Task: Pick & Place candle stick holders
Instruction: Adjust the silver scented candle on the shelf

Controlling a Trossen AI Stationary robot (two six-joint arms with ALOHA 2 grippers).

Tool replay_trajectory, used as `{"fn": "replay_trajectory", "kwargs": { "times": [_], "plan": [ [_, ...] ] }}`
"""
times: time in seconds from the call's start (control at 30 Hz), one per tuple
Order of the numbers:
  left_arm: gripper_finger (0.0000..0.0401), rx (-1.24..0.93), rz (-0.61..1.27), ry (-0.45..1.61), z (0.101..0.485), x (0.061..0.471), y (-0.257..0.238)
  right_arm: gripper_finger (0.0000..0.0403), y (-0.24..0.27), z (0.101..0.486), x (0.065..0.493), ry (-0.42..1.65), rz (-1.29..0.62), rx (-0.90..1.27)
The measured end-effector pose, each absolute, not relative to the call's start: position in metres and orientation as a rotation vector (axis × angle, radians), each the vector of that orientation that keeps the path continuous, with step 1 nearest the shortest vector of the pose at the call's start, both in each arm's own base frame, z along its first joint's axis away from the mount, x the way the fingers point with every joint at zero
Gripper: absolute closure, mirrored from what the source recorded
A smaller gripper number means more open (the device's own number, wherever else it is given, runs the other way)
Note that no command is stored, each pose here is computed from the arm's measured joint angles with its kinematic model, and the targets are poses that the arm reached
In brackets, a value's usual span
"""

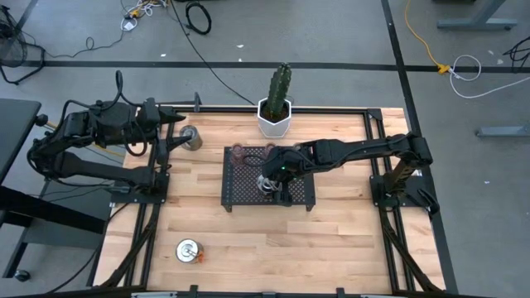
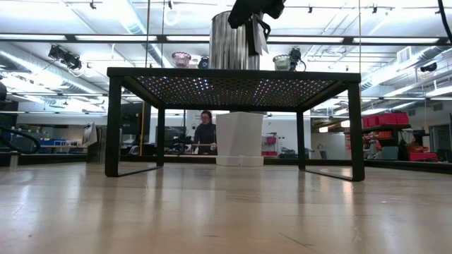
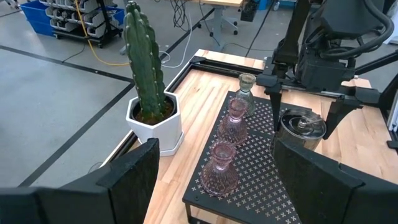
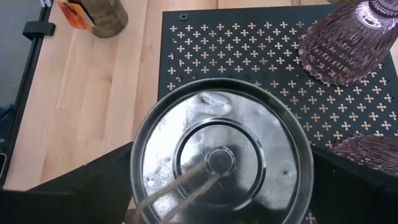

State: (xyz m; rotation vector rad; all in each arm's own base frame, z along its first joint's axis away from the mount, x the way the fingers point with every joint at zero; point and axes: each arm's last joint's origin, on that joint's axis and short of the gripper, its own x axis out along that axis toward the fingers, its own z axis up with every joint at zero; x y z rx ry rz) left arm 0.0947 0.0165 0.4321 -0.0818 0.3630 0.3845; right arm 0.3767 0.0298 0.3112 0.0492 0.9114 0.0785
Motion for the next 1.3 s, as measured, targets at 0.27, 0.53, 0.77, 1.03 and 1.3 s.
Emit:
{"fn": "replay_trajectory", "kwargs": {
  "times": [0.27, 0.53, 0.77, 1.03, 1.3],
  "plan": [
    [0.0082, -0.082, 0.384, 0.363, 0.432, 0.095, 0.016, 0.0005, 0.030, 0.311, 0.377, 0.911, 0.079, 0.048],
    [0.0082, -0.082, 0.384, 0.363, 0.432, 0.095, 0.016, 0.0033, 0.030, 0.311, 0.377, 0.910, 0.076, 0.045],
    [0.0082, -0.082, 0.385, 0.362, 0.432, 0.095, 0.016, 0.0035, 0.030, 0.312, 0.376, 0.910, 0.076, 0.045],
    [0.0082, -0.082, 0.384, 0.362, 0.432, 0.095, 0.016, 0.0037, 0.030, 0.312, 0.376, 0.910, 0.076, 0.046],
    [0.0082, -0.082, 0.385, 0.362, 0.432, 0.095, 0.016, 0.0037, 0.034, 0.324, 0.364, 0.900, 0.055, 0.024]
  ]
}}
